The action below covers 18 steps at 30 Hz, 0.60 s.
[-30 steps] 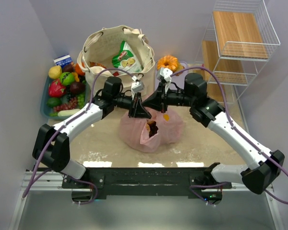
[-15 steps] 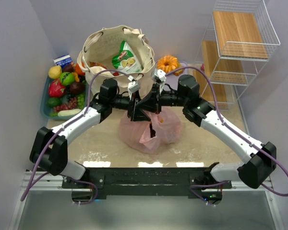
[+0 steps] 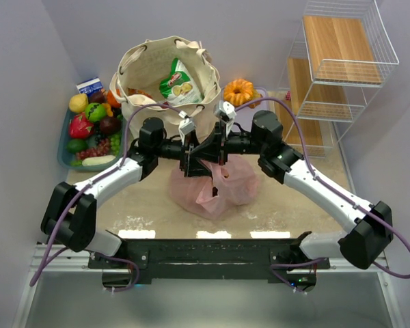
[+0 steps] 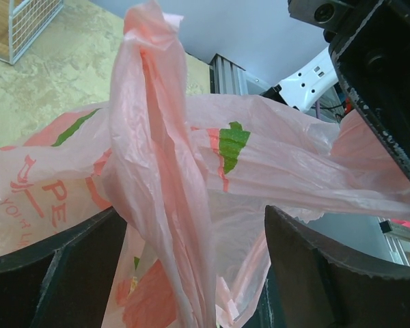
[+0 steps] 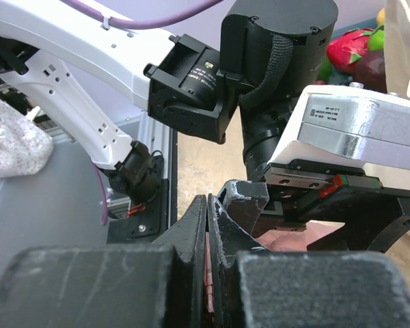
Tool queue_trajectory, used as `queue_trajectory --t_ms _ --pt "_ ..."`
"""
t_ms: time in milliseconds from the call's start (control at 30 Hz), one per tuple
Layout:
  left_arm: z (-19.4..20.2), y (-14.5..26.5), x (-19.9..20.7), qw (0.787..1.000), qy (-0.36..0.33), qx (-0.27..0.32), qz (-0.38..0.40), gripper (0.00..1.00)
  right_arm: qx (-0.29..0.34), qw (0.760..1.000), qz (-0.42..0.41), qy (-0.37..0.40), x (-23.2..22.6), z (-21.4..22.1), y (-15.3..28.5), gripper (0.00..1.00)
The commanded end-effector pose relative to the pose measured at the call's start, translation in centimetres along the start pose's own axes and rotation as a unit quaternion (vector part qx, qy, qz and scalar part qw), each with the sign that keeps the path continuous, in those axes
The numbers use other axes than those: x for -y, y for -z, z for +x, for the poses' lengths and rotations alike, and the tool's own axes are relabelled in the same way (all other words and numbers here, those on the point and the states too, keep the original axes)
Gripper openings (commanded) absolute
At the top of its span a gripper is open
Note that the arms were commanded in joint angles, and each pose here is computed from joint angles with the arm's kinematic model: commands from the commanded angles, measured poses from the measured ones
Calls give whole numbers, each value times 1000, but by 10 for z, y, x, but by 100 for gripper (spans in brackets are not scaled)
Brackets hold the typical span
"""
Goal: Place the mixed food into the grocery bags and tie them
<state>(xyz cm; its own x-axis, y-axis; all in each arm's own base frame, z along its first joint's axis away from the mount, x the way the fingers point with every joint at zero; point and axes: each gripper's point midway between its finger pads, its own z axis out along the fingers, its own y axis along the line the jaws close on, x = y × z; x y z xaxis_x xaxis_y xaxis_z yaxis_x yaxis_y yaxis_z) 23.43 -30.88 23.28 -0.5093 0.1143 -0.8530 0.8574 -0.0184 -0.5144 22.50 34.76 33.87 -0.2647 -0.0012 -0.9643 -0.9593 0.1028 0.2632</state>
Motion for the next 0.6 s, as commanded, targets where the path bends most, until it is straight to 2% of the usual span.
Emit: queue_trajectory --t_ms 0,333,567 --pt "-11 4 47 992 -97 0 79 88 32 997 73 20 38 -9 2 0" --pt "-14 5 44 992 -102 6 70 88 55 998 7 37 -10 -26 20 0" --pt "-12 8 49 990 -111 7 81 89 60 998 24 23 -9 -31 23 0"
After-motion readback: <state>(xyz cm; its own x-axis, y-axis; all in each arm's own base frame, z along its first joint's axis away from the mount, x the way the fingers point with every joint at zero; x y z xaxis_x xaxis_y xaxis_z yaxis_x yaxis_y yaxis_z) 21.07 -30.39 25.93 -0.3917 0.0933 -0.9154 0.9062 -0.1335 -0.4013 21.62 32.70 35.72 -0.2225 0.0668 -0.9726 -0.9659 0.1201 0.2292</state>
